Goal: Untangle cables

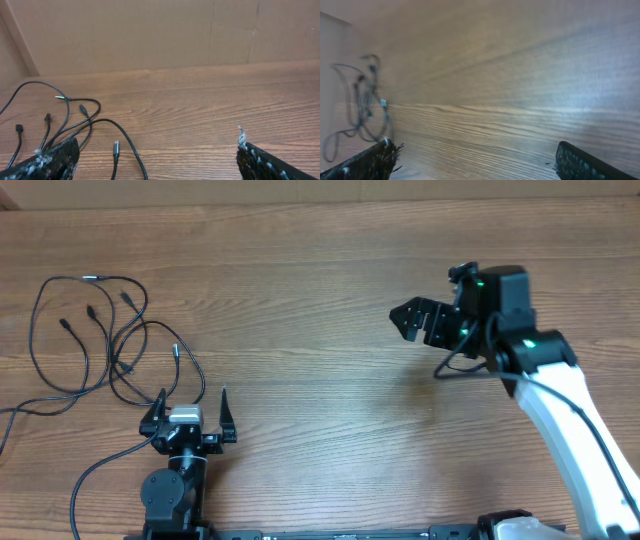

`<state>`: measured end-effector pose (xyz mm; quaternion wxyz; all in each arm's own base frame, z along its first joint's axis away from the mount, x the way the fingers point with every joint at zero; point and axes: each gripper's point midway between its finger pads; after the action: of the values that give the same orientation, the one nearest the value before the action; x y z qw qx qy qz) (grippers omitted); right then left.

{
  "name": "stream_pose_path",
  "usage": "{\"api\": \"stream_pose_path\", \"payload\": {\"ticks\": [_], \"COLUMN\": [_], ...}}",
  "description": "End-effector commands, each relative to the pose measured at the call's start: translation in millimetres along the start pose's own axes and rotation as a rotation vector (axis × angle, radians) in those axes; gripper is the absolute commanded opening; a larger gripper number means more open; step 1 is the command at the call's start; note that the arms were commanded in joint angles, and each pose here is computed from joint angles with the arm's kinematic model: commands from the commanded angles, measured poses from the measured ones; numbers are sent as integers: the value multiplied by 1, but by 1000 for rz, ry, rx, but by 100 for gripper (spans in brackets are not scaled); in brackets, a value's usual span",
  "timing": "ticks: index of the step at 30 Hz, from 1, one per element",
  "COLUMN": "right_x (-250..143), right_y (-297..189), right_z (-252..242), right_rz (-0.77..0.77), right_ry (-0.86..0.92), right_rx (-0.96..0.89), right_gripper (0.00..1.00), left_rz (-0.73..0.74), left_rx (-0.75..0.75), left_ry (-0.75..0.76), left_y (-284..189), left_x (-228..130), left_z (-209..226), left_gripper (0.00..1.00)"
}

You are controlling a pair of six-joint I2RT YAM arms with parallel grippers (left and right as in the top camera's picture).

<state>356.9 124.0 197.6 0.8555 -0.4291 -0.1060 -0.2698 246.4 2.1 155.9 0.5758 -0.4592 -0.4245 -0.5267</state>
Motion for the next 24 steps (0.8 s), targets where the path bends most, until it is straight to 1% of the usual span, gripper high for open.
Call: {"api": "stream_pose_path", "payload": {"ticks": [1, 5, 8, 11, 15, 18, 21, 24], "right_x": [10, 11, 5, 5, 7, 1, -11, -36], "right_y": [-43, -112, -148, -151, -135, -125, -132, -151], "right_z": [29, 64, 79, 80, 74, 65, 60, 54], "right_rz": [-114, -278, -363, -368, -330, -298, -307, -343], "right_ry": [-60, -143, -186, -188, -170, -153, -158, -176], "right_rx": [69, 173, 227, 230, 207, 186, 192, 215], "right_gripper": [100, 100, 100, 100, 100, 100, 100, 100], "left_rz": [-7, -7, -7, -7, -7, -7, -7, -7], "left_rx": [4, 4, 4, 3, 4, 4, 3, 3], "left_ry": [15, 15, 15, 15, 15, 15, 15, 15], "left_y": [0, 0, 0, 0, 0, 0, 0, 0], "left_x": [1, 1, 1, 1, 1, 1, 1, 1], "left_z": [0, 0, 0, 0, 0, 0, 0, 0], "left_gripper": [100, 100, 100, 100, 100, 100, 100, 100]}}
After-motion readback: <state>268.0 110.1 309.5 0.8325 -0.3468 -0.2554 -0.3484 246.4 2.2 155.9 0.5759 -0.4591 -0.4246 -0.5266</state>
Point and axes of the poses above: each gripper's point midway between its finger pads, its own y axis out along the fingers, its own z axis along the line the jaws close on, x = y × z, and after that the axes turned 9 degrees about y, right-handed
